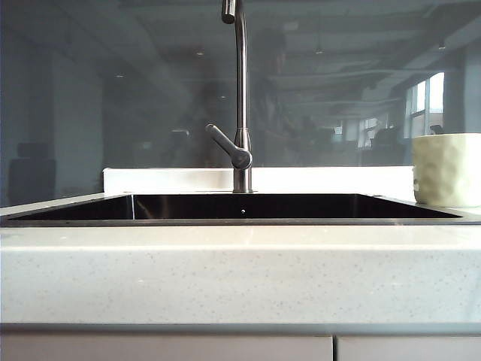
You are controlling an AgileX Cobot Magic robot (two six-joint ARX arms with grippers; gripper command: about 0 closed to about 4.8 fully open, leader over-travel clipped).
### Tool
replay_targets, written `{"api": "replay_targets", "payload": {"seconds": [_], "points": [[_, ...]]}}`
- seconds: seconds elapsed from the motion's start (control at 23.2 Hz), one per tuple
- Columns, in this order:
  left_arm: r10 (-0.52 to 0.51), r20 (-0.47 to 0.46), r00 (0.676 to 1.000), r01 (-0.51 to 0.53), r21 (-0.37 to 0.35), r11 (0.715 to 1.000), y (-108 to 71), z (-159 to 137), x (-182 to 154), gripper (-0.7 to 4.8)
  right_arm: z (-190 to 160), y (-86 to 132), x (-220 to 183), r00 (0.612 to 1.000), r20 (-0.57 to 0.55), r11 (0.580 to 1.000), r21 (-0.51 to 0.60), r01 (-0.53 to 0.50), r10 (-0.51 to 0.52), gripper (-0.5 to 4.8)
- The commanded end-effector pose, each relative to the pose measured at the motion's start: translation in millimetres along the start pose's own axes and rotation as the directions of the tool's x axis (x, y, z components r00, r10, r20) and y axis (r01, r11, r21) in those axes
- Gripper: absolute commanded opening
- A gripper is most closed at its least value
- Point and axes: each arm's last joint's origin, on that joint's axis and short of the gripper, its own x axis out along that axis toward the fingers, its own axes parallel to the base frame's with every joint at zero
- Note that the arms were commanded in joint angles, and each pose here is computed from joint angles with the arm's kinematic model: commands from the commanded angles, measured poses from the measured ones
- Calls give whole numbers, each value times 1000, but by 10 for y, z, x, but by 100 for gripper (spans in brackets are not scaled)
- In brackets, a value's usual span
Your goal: Pick up the mug next to the sink, go to the faucet to get some water, pour the water into the sink, and finally put the mug back to its place.
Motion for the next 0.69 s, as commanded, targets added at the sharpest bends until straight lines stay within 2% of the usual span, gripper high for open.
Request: {"api": "replay_targets", "payload": {"seconds": [0.04,0.69], "points": [[1,13,1000,-1,1,1000,1,21,-1,-6,68,6,-3,997,80,1000,-2,-5,5,-1],[1,13,1000,-1,1,1000,1,21,-1,-6,76,5,-4,996,89,999,-52,0,4,-1]]}}
